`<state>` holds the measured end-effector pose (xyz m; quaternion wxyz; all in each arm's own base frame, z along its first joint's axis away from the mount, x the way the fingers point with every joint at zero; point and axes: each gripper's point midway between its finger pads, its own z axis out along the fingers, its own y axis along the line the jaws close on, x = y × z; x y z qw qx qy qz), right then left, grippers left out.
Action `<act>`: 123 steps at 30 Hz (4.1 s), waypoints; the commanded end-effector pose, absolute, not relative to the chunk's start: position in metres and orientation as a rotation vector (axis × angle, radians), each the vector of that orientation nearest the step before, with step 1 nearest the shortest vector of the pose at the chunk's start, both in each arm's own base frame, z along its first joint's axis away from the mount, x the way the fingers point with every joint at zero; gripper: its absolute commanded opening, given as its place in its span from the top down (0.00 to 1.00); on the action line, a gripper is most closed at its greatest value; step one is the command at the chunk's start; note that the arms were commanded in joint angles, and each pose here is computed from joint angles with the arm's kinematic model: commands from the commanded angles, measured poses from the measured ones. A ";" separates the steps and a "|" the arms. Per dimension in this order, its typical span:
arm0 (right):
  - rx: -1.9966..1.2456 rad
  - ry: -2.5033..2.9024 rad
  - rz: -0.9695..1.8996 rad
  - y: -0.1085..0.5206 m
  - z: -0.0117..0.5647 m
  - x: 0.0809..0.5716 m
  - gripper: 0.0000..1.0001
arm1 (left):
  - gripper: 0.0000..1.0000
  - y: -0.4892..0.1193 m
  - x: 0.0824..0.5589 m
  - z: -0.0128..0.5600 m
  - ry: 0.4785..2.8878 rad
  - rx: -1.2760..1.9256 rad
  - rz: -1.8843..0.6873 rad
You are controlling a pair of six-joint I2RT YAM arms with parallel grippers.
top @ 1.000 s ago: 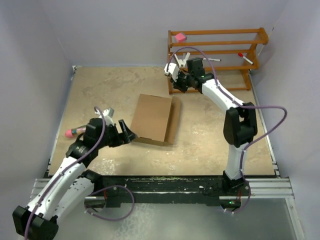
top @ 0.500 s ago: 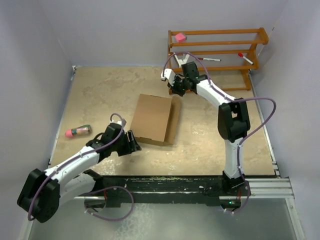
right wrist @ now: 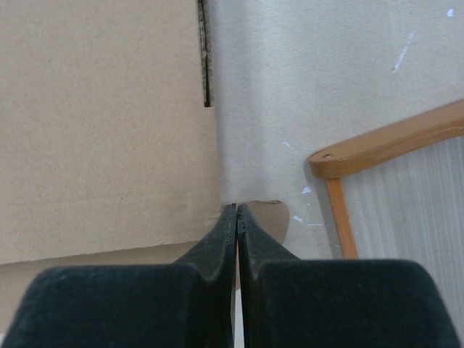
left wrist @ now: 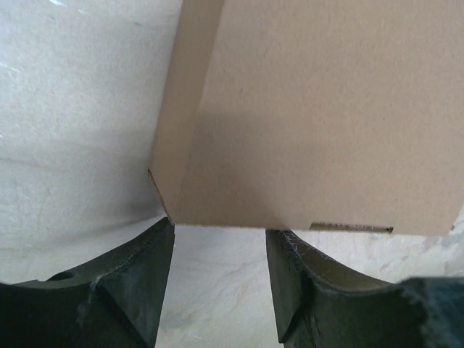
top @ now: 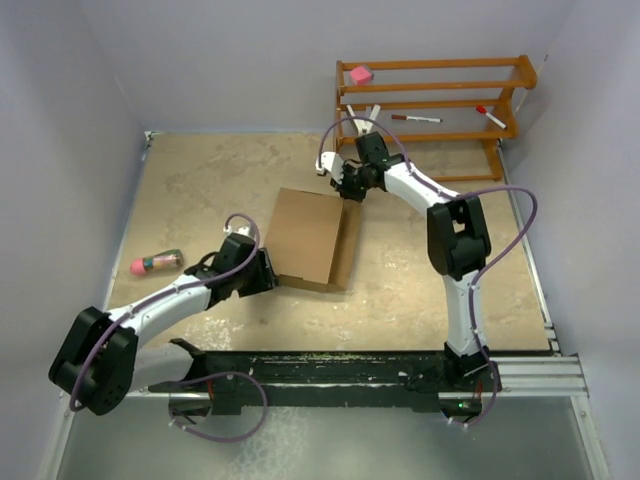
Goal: Fold the paper box
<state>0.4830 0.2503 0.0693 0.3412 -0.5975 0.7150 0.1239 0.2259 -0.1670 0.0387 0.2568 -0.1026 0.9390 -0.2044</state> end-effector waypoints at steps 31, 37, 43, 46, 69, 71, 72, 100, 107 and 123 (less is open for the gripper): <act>-1.382 1.820 0.498 0.177 0.167 0.319 0.81 | 0.40 -0.217 0.375 0.085 2.408 0.093 -0.498; -0.916 1.906 0.593 0.123 0.193 0.367 0.34 | 0.30 -0.198 0.371 0.135 2.275 0.046 -0.528; -0.649 2.055 0.812 0.096 0.156 0.390 0.21 | 0.08 -0.212 0.319 0.160 2.147 0.004 -0.856; -0.604 2.105 0.829 0.093 0.137 0.400 0.21 | 0.08 -0.225 0.300 0.155 2.145 -0.037 -1.029; -0.710 2.214 0.997 0.101 0.092 0.370 0.47 | 0.14 -0.254 0.389 0.106 2.307 0.012 -0.867; -0.745 2.210 0.991 0.101 0.092 0.364 0.47 | 0.16 -0.253 0.395 0.108 2.306 0.027 -0.840; -0.763 2.219 1.004 0.102 0.091 0.357 0.47 | 0.17 -0.252 0.398 0.107 2.314 0.033 -0.826; -1.560 1.999 1.029 0.173 0.085 0.244 0.47 | 0.18 -0.245 0.433 0.123 2.299 0.251 -0.828; -1.669 1.893 0.932 0.194 0.096 0.243 0.45 | 0.18 -0.274 0.438 0.126 2.267 0.339 -1.005; -1.791 1.196 0.667 0.208 0.177 0.226 0.29 | 0.17 -0.280 0.465 0.252 1.902 0.400 -0.916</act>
